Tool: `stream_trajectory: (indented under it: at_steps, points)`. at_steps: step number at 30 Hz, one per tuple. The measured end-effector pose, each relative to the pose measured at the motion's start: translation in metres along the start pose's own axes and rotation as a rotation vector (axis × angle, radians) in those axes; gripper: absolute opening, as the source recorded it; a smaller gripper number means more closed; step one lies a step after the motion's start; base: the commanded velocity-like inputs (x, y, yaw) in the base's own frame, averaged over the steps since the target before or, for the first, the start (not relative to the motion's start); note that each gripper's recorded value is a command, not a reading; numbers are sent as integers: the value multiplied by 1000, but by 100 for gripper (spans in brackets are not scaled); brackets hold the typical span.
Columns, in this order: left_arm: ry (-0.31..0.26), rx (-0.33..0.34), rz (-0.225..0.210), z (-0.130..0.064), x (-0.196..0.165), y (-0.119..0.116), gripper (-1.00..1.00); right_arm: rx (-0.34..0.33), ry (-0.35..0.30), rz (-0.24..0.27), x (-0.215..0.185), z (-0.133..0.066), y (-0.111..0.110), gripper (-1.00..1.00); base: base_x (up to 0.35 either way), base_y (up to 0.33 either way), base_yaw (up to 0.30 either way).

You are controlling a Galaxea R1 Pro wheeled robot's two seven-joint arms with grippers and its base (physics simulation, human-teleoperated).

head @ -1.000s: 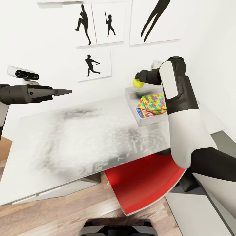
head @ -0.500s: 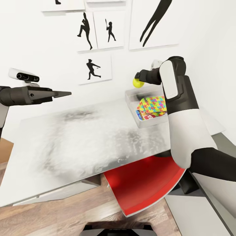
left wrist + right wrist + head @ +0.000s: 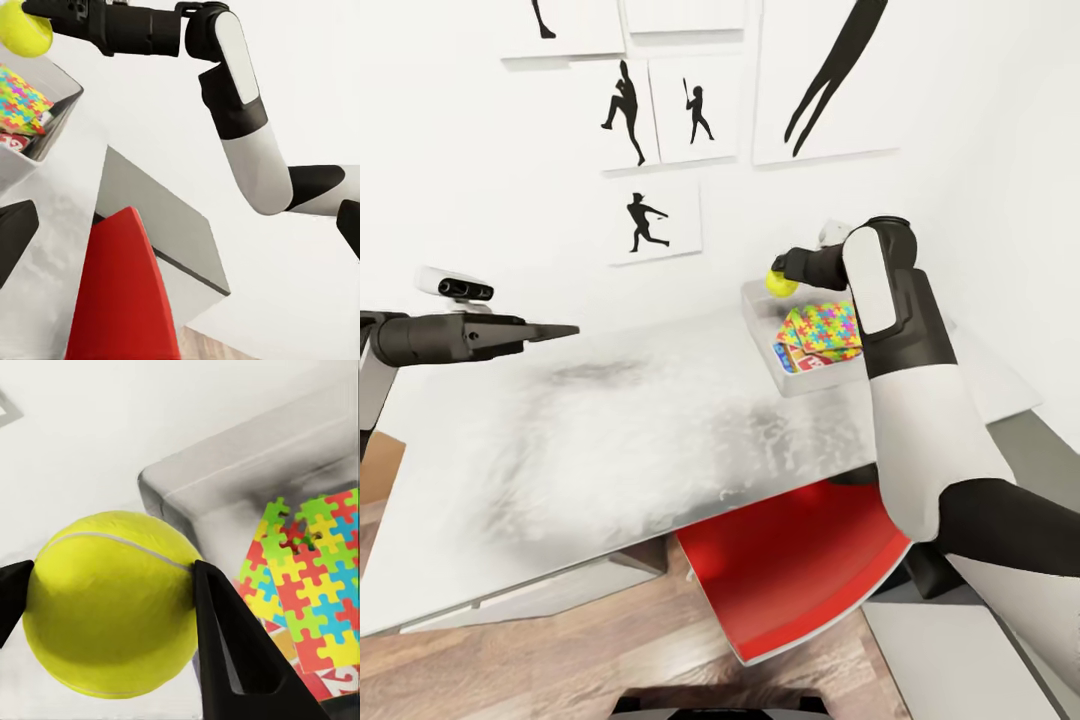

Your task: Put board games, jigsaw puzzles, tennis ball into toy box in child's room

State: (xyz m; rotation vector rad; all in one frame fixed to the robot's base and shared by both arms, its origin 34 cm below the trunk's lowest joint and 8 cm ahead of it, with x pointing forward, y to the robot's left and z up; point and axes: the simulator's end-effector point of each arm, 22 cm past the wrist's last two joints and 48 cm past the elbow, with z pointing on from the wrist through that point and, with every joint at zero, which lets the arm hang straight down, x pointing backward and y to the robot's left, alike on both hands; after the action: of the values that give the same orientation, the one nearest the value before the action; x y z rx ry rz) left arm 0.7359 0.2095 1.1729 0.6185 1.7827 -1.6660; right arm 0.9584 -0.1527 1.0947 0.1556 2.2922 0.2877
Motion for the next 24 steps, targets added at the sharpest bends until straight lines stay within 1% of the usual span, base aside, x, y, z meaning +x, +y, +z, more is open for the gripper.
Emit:
stream_trajectory:
  at_steps: [1,3,4,5,6,8,9,11,12,15,17,20,22,24]
  points:
    - [-1,-6,-6,-3,2,1,100,2,4,3,3,0,-3,-100,0,0,0]
    - [-12,-29,-43,-13,11,10,100,9,21,24,14,3,-20,-100,0,0,0]
    - [-22,-39,-63,-18,14,14,100,0,20,39,16,1,-26,-100,0,0,0]
    - [-28,-44,-73,-21,16,16,100,-10,16,48,16,-1,-28,-100,0,0,0]
    - [-48,-62,-109,-30,21,26,100,-38,-1,73,15,-8,-33,-100,0,0,0]
    - [-82,-96,-166,-48,27,41,100,-105,-31,112,11,-23,-36,-100,0,0,0]
    - [-89,-102,-175,-52,27,43,100,-120,-36,119,10,-26,-35,-100,0,0,0]
    - [-112,-126,-215,-65,31,54,100,-160,-43,138,9,-34,-33,-100,0,0,0]
    - [-118,-131,-224,-68,32,56,100,-167,-43,141,10,-35,-32,-100,0,0,0]
    - [-142,-154,-279,-80,42,68,100,-188,-51,147,13,-42,-30,-100,0,0,0]
    - [-153,-164,-305,-86,49,73,100,-202,-65,146,12,-49,-27,-100,0,0,0]
    - [-161,-169,-330,-91,59,77,100,-247,-76,159,12,-59,-18,-100,0,0,0]
    - [-163,-171,-351,-92,70,78,100,-300,-68,183,16,-64,-8,-100,0,0,0]
    - [-164,-172,-365,-93,77,78,100,-329,-60,198,20,-68,-3,-100,0,0,0]
